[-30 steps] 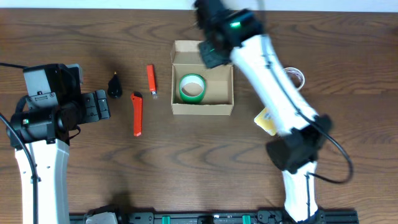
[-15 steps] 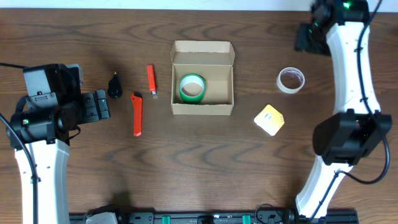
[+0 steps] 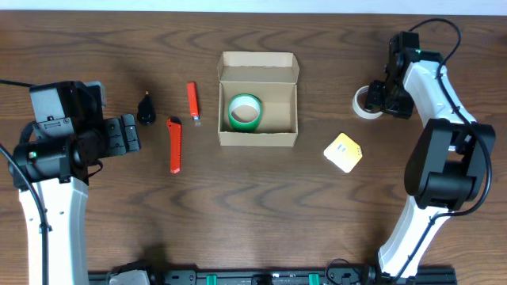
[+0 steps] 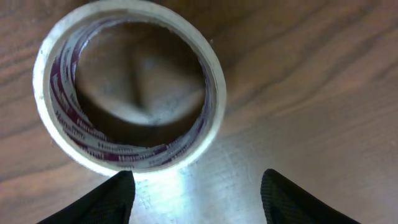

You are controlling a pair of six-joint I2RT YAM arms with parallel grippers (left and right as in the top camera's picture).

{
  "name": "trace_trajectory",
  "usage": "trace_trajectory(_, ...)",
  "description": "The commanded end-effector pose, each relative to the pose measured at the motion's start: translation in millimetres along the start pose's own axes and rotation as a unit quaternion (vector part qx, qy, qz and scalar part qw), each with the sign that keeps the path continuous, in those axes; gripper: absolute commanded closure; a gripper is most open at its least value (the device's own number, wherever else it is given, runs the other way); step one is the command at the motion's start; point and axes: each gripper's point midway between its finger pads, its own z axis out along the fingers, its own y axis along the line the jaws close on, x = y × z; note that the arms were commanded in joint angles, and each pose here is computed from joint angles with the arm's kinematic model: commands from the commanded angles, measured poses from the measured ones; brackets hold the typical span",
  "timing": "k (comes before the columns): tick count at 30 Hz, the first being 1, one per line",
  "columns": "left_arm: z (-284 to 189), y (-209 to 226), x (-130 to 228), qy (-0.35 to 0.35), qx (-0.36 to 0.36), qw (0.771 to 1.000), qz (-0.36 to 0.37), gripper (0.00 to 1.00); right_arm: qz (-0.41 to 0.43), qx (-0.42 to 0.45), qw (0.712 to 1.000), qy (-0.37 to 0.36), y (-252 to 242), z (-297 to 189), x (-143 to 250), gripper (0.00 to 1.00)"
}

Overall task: Pack container
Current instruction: 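Move the right gripper to the white masking tape and grasp it, then lower the white tape into the box beside the green tape, release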

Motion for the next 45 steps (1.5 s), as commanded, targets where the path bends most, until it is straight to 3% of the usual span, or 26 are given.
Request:
trace_trajectory(1, -5.1, 2.1, -5.2, -0.008, -0.005, 1.000, 0.004, 0.05, 0.016, -0.001, 1.000, 0.002, -6.1, 5.5, 0.5, 0.33)
trace_trajectory(11, -5.1, 2.1, -5.2, -0.008, -0.005, 1.000, 0.004, 0.05, 0.039, -0.005, 0.999, -0.028, -13.9, 12.7, -17.6, 0.33)
trace_trajectory(21, -5.1, 2.1, -5.2, -0.008, -0.005, 1.000, 0.004, 0.05, 0.041, 0.013, 0.999, 0.031, -14.1, 57.2, 3.7, 0.42)
trace_trajectory(23, -5.1, 2.1, -5.2, -0.008, -0.005, 1.000, 0.004, 0.05, 0.043, 0.015, 0.998, 0.044, -13.7, 64.8, 8.9, 0.51)
trace_trajectory(27, -5.1, 2.1, -5.2, -0.008, -0.005, 1.000, 0.004, 0.05, 0.045, 0.016, 0.998, 0.052, -13.3, 68.9, 12.4, 0.99)
trace_trajectory(31, -5.1, 2.1, -5.2, -0.008, -0.005, 1.000, 0.004, 0.05, 0.041, 0.002, 0.998, 0.052, -8.4, 64.2, 11.5, 0.99)
trace_trajectory(37, -5.1, 2.1, -5.2, -0.008, -0.005, 1.000, 0.004, 0.05, 0.029, -0.032, 0.999, 0.021, 9.9, 15.4, -1.7, 0.99)
trace_trajectory(45, -5.1, 2.1, -5.2, -0.008, -0.005, 1.000, 0.004, 0.05, -0.069, -0.085, 0.986, -0.122, 70.7, -133.5, -11.8, 0.99)
